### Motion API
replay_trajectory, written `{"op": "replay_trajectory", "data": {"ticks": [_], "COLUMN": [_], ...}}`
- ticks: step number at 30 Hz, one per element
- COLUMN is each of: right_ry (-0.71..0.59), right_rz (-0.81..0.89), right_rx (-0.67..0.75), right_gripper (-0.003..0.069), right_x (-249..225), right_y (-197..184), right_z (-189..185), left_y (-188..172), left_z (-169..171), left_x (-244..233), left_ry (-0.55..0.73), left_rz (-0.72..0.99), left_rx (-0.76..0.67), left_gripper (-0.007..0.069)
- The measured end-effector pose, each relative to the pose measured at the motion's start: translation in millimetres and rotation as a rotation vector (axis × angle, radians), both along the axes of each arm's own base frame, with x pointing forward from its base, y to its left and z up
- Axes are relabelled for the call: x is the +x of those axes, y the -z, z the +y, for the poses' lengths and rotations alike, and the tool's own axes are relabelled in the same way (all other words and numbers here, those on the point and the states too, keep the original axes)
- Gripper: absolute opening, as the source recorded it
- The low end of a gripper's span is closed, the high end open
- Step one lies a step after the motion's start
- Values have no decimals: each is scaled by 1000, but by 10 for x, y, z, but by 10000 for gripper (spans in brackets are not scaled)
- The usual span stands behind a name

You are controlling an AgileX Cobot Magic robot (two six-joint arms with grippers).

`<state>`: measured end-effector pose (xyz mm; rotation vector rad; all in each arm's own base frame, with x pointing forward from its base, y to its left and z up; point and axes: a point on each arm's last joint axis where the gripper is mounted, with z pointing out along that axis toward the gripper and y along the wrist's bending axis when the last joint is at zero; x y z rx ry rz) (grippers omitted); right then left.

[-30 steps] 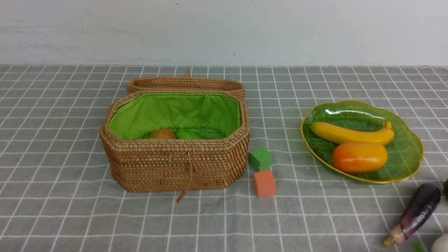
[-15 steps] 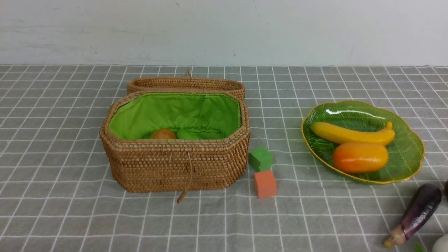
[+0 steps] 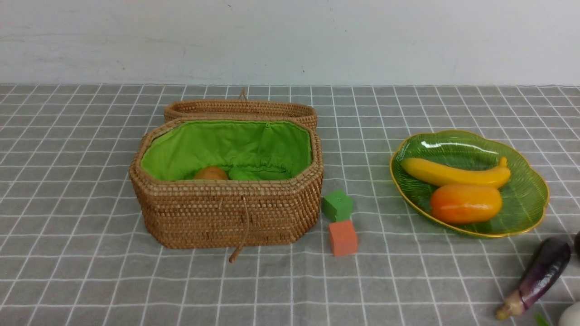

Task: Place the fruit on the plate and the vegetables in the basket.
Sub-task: Take a daikon with your right arm and place it on the basket on the left.

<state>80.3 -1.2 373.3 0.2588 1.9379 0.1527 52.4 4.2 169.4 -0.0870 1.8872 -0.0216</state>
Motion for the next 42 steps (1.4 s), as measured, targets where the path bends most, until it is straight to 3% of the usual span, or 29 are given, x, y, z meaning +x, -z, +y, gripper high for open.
{"op": "replay_trajectory", "data": {"ticks": [4,7,11,15,20,25,28,32,35,42], "right_ry": [-19,-22,168,313,468,561,582,553,511,420], "right_rz": [218,371,579,624,697,722,705,726,791,809], "right_rx": [-45,-3,225,286,441,534,536,487,469,467], "right_gripper": [241,241,264,309,445,563,582,552,472,472], "right_x": [222,328,504,666,985,1210,1332,1465,1515,1473], "right_y": [325,577,910,1026,1308,1577,1712,1919,2066,1874], "right_z": [-26,-21,-64,-183,-393,-578,-655,-723,-724,-654], "left_y": [0,0,0,0,0,0,0,0,0,0], "left_z": [0,0,0,0,0,0,0,0,0,0], "left_x": [0,0,0,0,0,0,0,0,0,0], "left_ry": [0,0,0,0,0,0,0,0,0,0], "left_rz": [0,0,0,0,0,0,0,0,0,0], "left_rx": [0,0,0,0,0,0,0,0,0,0], "left_gripper": [59,60,60,60,71,71,71,71,71,71]}}
